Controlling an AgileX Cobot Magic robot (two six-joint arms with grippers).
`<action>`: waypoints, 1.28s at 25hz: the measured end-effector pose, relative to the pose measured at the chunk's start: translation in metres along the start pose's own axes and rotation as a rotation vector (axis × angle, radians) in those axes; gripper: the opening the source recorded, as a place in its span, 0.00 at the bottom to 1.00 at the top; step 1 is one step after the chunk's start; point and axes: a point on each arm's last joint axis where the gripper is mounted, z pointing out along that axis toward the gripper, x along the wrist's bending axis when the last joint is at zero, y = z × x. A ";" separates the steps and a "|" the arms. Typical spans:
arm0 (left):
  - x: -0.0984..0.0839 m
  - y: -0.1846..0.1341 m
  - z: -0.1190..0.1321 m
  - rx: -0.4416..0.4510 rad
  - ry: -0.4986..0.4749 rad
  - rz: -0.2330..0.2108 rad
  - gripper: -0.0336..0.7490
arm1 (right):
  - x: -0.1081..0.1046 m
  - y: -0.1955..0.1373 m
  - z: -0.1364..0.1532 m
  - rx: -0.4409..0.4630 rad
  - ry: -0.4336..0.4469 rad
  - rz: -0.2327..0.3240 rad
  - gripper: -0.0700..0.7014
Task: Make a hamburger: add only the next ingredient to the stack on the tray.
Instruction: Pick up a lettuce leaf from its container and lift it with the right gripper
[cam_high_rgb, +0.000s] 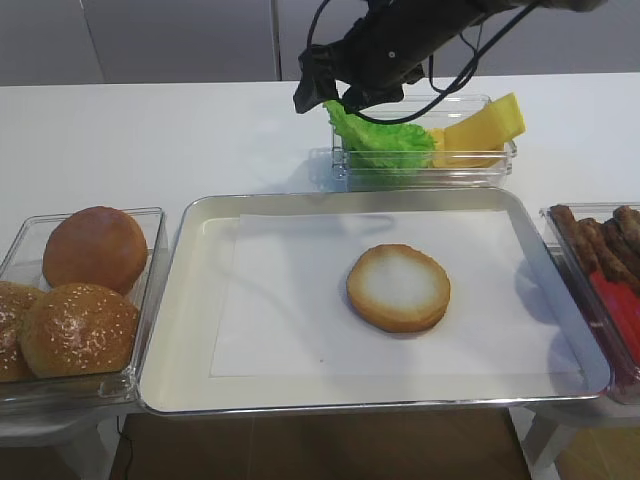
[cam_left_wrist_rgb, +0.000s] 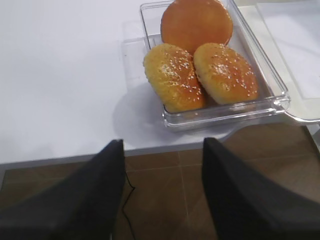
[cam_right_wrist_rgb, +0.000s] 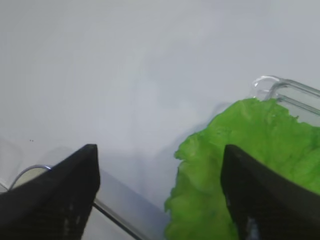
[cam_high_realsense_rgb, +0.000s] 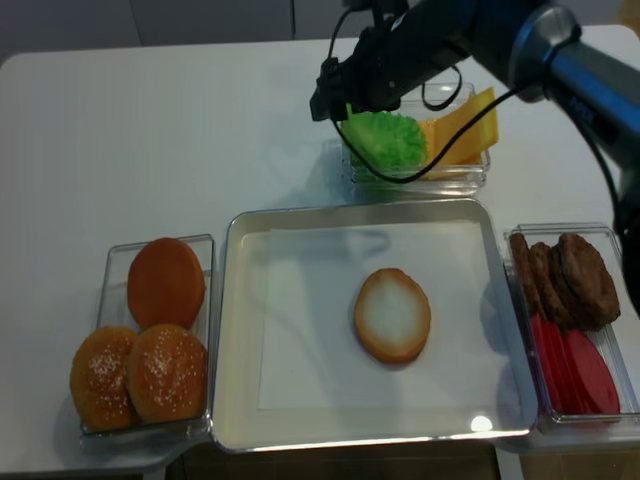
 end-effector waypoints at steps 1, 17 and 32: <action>0.000 0.000 0.000 0.000 0.000 0.000 0.52 | -0.002 -0.001 0.002 0.005 -0.008 -0.006 0.83; 0.000 0.000 0.000 0.000 0.000 0.000 0.52 | -0.012 -0.007 0.014 0.034 -0.054 -0.038 0.35; 0.000 0.000 0.000 0.000 0.000 0.000 0.52 | -0.007 -0.005 0.005 0.037 -0.051 -0.056 0.11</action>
